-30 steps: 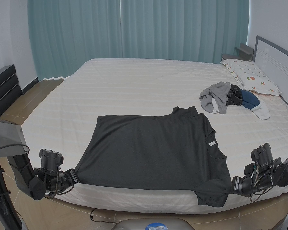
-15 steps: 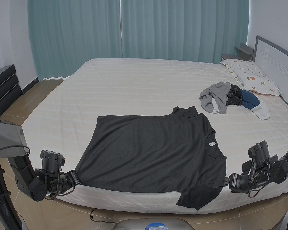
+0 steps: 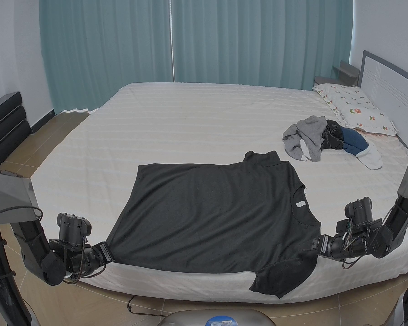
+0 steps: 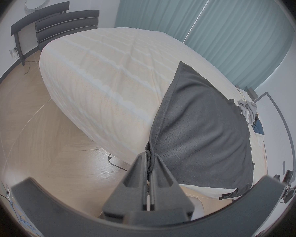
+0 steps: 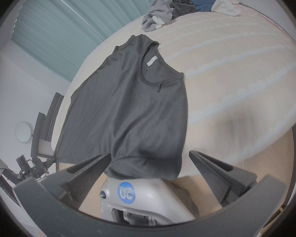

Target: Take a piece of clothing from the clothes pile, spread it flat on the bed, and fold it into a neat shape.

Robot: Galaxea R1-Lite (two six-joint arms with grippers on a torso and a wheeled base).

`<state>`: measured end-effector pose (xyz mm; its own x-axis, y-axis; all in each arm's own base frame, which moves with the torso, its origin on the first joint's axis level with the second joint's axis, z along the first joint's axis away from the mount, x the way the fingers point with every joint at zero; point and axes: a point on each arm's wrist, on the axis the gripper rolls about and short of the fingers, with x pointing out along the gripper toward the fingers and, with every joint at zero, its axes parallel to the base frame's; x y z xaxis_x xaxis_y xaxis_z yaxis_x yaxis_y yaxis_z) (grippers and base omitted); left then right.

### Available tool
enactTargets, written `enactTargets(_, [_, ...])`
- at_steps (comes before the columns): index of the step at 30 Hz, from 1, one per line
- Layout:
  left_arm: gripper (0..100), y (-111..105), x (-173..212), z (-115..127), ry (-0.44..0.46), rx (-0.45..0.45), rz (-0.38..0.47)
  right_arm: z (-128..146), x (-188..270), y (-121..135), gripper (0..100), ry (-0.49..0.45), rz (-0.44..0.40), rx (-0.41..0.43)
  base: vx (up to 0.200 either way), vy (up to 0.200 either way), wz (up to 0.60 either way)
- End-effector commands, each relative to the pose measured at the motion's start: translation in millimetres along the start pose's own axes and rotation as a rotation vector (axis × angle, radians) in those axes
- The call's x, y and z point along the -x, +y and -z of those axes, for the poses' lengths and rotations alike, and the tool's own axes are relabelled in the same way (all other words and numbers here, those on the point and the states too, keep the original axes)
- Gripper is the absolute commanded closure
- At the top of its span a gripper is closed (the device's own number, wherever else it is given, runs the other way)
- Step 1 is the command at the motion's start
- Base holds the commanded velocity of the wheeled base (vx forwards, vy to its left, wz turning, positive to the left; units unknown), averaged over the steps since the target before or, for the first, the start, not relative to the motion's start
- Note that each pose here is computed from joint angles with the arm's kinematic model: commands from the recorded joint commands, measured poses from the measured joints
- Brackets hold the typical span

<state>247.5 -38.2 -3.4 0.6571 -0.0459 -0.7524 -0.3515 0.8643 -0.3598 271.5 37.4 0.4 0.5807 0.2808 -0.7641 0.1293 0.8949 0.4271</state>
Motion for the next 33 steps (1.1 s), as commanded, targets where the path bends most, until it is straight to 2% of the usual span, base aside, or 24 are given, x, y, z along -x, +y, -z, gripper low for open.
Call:
enactTargets(1, [100,1,-3,2,0.012,-0.002,-0.009,5,-21,-15,0,0.029,0.028,-0.018,0.0,0.0,0.0])
enactTargets(8, [100,2,-3,2,0.012,-0.001,-0.011,-1,-28,-19,0,0.019,0.025,-0.032,0.0,0.0,0.0])
enactTargets(9, [100,2,-3,2,0.012,-0.001,-0.011,0,-28,-20,100,0.021,0.031,-0.034,0.0,0.0,0.0])
enactTargets(20, [100,3,-6,4,0.026,-0.004,-0.021,-5,-19,-31,100,-0.004,0.056,-0.057,0.0,0.0,0.0])
enactTargets(26, [100,7,-6,9,0.046,-0.042,-0.035,-8,-4,-40,100,-0.028,0.072,-0.024,0.0,0.0,0.0])
enactTargets(33, [100,12,-10,17,0.085,-0.065,-0.059,1,0,-43,100,0.002,0.083,0.019,0.0,0.0,0.0])
